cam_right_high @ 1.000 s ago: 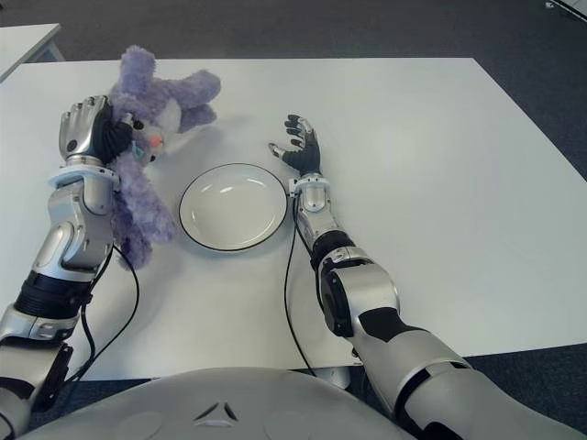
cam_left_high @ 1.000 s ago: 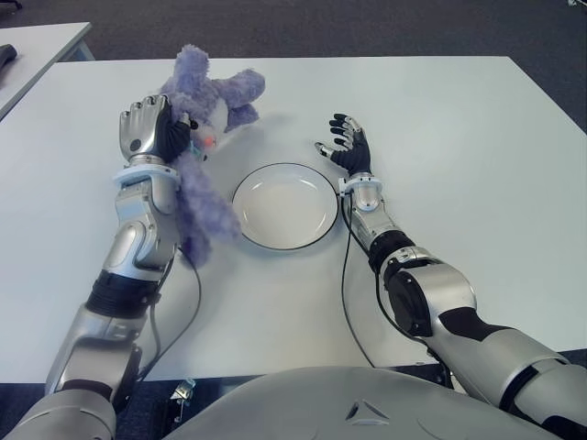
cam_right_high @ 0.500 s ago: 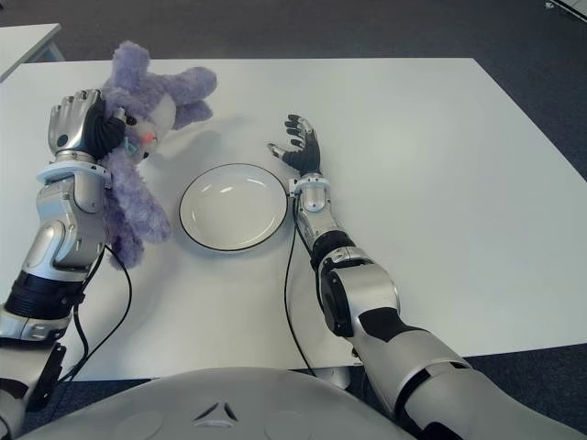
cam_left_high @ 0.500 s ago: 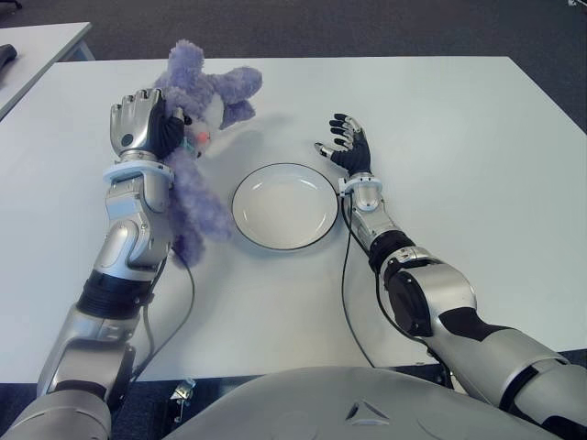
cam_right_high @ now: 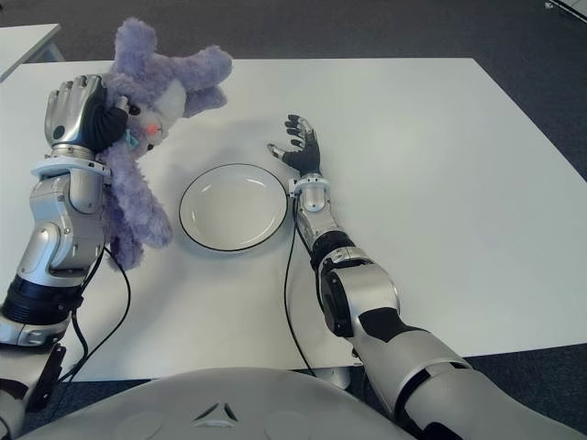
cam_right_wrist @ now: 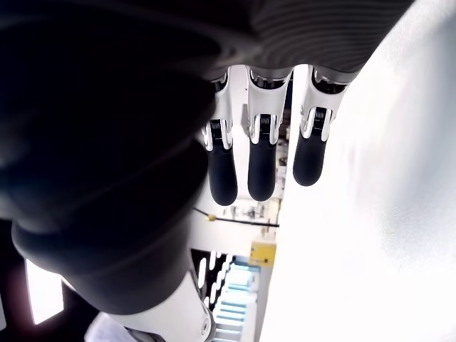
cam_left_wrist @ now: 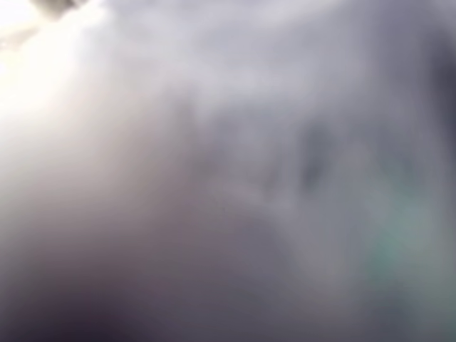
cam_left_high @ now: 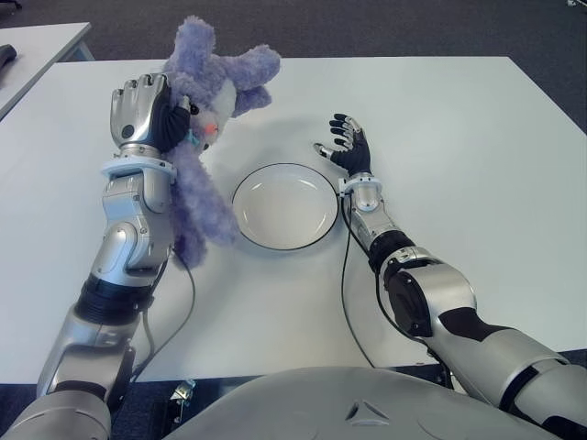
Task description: Put the doll into the plate.
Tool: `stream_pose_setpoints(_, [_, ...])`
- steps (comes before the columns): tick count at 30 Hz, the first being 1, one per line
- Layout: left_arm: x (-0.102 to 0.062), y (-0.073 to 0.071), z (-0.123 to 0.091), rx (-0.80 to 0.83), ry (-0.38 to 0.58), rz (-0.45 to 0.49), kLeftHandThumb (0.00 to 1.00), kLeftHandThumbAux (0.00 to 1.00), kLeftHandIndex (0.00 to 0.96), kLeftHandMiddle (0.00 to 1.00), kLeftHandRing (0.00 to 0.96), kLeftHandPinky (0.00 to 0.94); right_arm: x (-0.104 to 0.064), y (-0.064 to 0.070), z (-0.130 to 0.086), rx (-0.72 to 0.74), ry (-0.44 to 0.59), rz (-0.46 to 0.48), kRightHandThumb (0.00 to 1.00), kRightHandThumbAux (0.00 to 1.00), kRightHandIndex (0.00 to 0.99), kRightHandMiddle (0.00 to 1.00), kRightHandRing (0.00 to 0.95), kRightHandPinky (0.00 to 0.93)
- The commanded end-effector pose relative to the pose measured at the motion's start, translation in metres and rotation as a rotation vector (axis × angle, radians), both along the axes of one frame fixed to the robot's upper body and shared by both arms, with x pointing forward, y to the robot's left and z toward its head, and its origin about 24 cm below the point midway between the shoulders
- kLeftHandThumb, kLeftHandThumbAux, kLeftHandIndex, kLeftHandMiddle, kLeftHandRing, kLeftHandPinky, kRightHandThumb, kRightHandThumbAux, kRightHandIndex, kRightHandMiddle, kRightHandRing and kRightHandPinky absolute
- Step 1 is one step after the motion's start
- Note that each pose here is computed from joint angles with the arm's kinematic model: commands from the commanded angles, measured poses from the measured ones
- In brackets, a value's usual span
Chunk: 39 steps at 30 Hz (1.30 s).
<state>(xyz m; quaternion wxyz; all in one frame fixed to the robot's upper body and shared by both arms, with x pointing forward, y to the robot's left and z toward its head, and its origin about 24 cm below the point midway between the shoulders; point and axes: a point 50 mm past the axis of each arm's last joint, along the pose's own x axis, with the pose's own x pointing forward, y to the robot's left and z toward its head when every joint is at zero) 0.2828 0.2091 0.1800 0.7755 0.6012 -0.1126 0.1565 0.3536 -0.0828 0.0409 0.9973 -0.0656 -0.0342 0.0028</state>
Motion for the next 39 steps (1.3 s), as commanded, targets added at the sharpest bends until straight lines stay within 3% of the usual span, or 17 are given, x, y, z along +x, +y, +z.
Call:
stream_pose_setpoints(1, [-0.007,-0.009,-0.002,0.012,0.014,-0.035,0.960,0.613,0.732,0.501,0.778,0.699,-0.065,-0.011,-0.097,-0.044,0.413,-0.032,0.208,0.975,0.188,0.249,0.221,0.226])
stream_pose_setpoints(16, [-0.024,-0.035,0.005,-0.013,0.021,-0.158,0.961,0.614,0.739,0.500,0.820,0.787,-0.065,-0.011,-0.097,-0.072,0.407,-0.030,0.141,0.973,0.190,0.251,0.220,0.224])
stream_pose_setpoints(29, [-0.030,-0.047,0.003,-0.030,0.052,-0.259,0.962,0.613,0.728,0.500,0.822,0.783,-0.066,-0.011,-0.097,-0.105,0.403,-0.026,0.049,0.975,0.203,0.260,0.232,0.232])
stream_pose_setpoints(39, [-0.031,-0.057,0.000,-0.055,0.083,-0.310,0.962,0.613,0.729,0.500,0.824,0.799,-0.066,-0.010,-0.098,-0.092,0.409,-0.032,0.038,0.979,0.195,0.255,0.230,0.229])
